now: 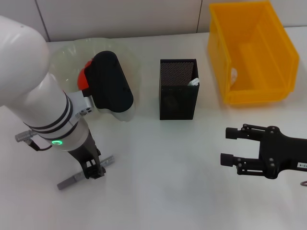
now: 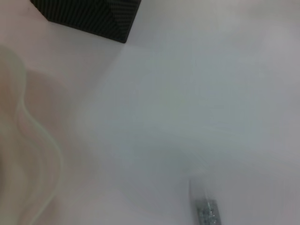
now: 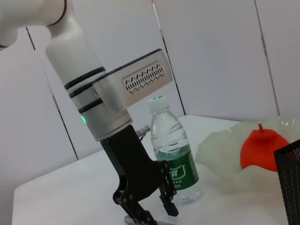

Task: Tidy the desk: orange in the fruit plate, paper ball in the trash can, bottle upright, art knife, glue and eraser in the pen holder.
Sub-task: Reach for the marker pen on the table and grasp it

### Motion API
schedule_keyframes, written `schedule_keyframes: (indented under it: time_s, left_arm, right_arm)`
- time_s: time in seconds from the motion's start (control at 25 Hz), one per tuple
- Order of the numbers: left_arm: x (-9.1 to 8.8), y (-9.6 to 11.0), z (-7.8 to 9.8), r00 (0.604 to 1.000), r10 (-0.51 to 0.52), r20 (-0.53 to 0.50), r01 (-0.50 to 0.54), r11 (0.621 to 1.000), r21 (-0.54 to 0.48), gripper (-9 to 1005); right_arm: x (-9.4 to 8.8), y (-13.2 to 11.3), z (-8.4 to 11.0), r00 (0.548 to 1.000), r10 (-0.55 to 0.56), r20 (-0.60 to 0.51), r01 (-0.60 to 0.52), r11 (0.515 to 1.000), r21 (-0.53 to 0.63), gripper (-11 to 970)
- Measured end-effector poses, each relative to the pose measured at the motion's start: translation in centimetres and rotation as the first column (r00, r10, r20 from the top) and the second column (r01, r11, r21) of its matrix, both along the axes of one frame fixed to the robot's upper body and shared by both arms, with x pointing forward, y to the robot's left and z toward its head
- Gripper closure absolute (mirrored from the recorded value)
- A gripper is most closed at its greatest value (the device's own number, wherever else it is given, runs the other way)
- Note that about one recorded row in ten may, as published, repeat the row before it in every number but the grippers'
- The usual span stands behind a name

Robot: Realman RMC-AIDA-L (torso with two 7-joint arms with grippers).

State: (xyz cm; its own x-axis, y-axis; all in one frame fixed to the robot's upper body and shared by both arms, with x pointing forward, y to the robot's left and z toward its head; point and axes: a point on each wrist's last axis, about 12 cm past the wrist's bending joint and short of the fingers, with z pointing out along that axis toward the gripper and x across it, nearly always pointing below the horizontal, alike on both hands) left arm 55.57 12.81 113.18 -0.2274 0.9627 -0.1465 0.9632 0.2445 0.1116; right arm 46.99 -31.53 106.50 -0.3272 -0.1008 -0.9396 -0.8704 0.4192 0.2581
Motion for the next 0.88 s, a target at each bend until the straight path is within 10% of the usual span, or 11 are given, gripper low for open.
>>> schedule_keyframes:
  time_s: [0.88]
  left_arm:
    - [0.19,-0.26,-0.36,1.000,-0.008,-0.025,0.008,1.000,0.022,607]
  right_arm:
    - [0.11,0.05,0.07,1.000,0.001,0.003,-0.001,1.000,0.001,207]
